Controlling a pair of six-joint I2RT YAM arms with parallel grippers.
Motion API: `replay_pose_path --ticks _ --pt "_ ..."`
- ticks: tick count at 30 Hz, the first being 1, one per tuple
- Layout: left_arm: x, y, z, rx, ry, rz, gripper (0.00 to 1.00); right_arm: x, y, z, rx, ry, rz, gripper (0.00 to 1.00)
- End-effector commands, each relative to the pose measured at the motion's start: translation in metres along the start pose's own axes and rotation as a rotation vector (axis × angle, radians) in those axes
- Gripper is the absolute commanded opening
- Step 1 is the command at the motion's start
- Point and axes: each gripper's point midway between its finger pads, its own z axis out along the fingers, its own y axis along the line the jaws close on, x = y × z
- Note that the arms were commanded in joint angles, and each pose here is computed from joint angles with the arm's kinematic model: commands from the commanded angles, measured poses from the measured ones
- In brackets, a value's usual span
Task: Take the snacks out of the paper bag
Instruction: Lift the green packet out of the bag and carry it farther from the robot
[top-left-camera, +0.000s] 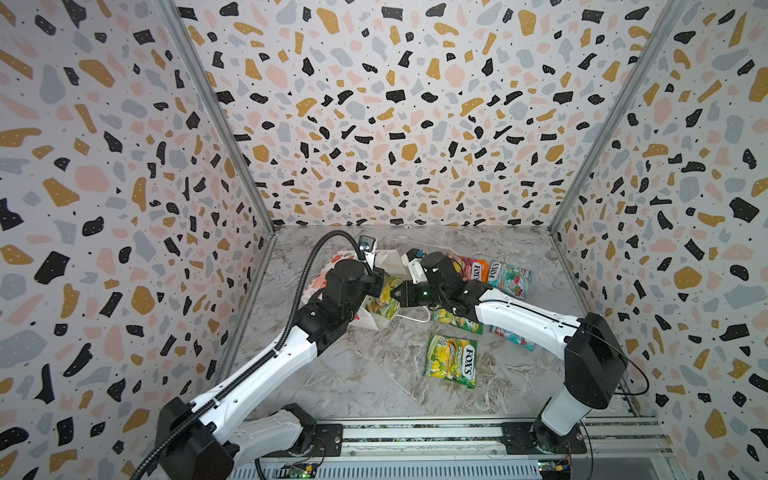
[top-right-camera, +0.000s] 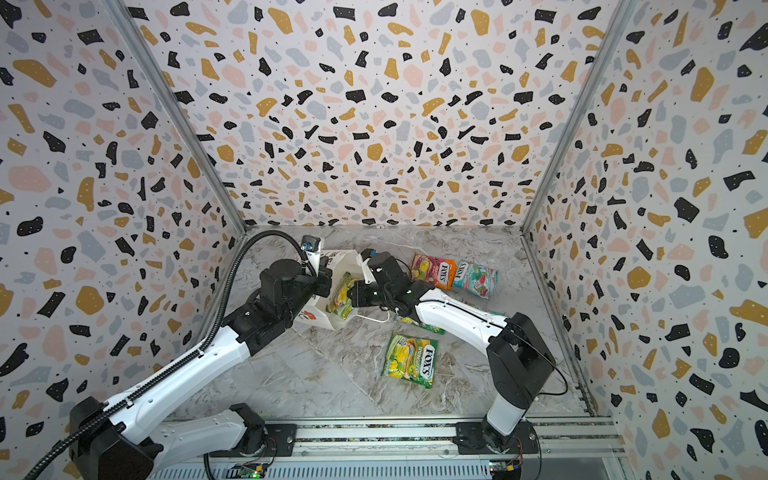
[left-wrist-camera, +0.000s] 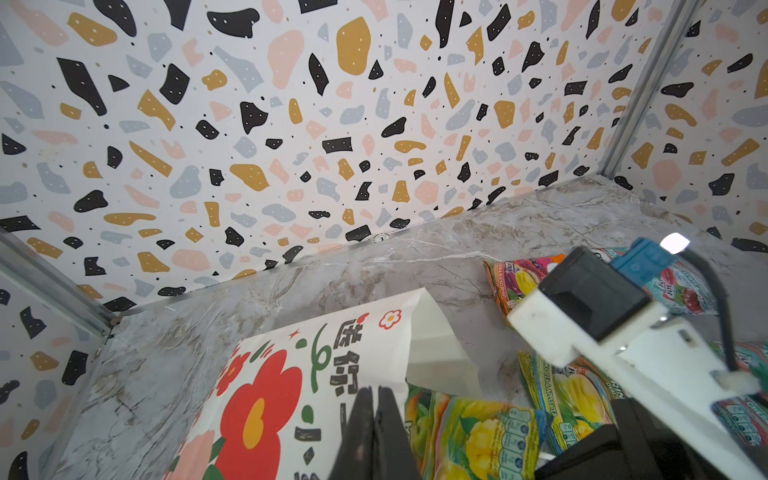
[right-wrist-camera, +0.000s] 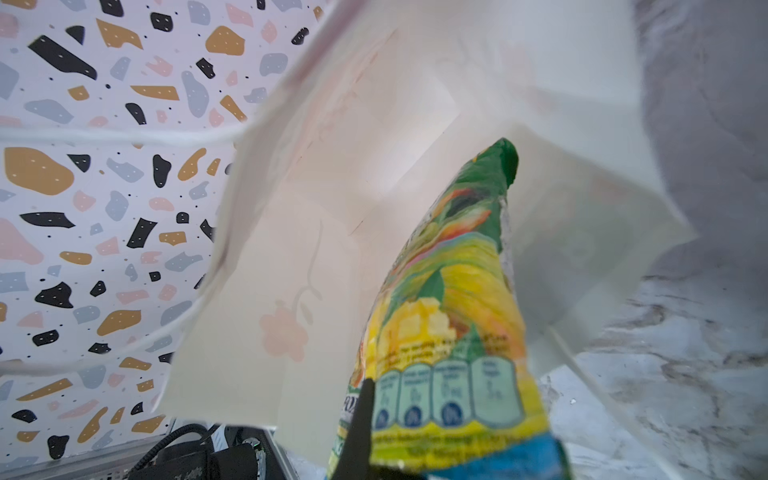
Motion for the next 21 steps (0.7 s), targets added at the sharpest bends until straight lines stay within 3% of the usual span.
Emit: replay_pose_path --ticks 1,13,21 --pt "-0.01 0.008 -0.005 -0.035 -0.043 -0.012 0.0 -0.038 0.041 -0.042 -0.071 -0.105 -0.099 0.0" --pt "-0.012 0.016 -0.009 -0.075 -0.051 -0.02 0.0 -0.068 0.057 -0.116 -0.073 -0.236 -0.16 0.0" --pt "-0.015 0.016 -0.011 -0.071 -0.058 -0.018 0.0 -0.091 0.016 -0.169 0.033 -0.335 -0.12 0.0"
